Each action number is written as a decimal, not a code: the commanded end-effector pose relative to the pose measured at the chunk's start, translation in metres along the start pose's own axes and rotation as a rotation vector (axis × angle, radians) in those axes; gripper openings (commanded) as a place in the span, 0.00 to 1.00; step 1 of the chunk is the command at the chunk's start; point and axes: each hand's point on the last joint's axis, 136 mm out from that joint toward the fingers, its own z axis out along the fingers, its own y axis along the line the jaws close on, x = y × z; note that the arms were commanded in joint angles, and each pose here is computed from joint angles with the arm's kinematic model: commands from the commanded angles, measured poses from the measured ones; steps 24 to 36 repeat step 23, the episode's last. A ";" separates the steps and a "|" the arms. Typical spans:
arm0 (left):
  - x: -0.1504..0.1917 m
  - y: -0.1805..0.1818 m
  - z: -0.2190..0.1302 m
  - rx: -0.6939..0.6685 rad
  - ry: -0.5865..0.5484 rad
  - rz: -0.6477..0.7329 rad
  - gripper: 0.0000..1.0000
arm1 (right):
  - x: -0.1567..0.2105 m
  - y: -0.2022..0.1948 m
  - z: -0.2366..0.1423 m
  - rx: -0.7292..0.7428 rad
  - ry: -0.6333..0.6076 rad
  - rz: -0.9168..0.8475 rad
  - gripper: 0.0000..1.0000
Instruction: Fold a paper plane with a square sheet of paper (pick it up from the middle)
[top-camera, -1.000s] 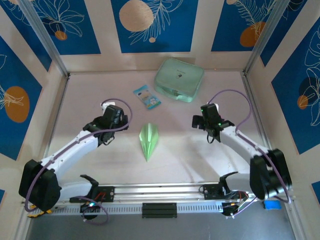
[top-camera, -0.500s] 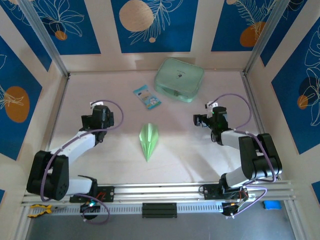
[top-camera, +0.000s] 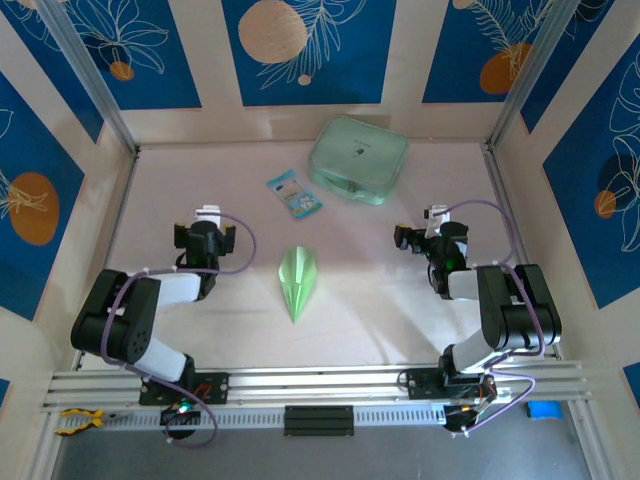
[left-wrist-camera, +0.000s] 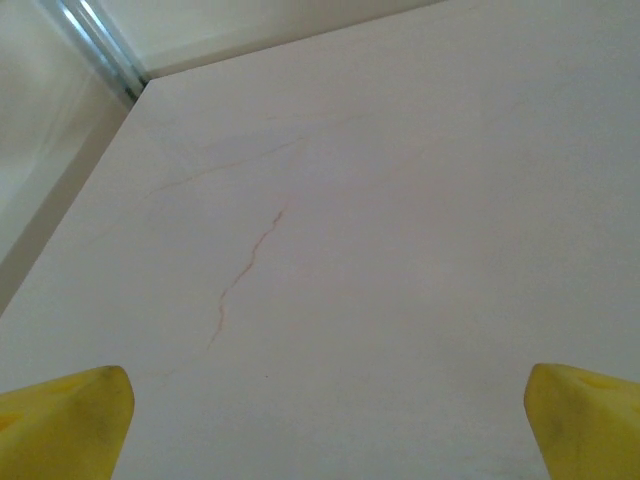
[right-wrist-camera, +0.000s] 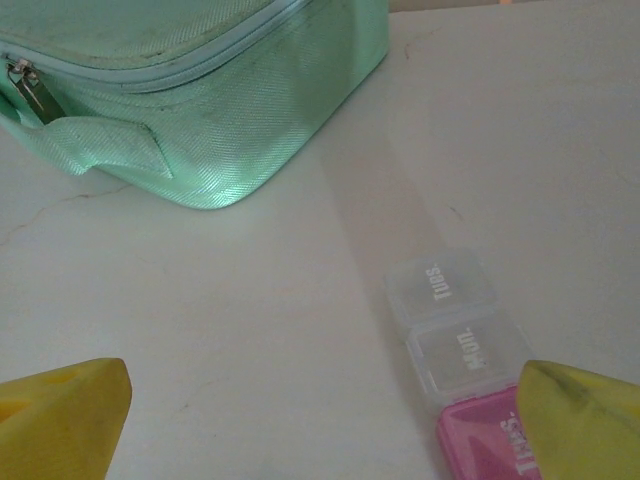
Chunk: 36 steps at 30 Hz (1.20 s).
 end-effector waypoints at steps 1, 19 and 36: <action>-0.013 -0.002 -0.002 0.066 -0.100 -0.037 1.00 | -0.016 -0.005 0.002 0.019 -0.049 0.010 0.99; 0.003 0.010 0.003 0.130 -0.120 -0.156 1.00 | -0.015 -0.005 0.002 0.015 -0.041 0.008 0.99; 0.003 0.010 0.003 0.134 -0.121 -0.154 1.00 | -0.015 -0.004 0.002 0.014 -0.045 0.007 0.99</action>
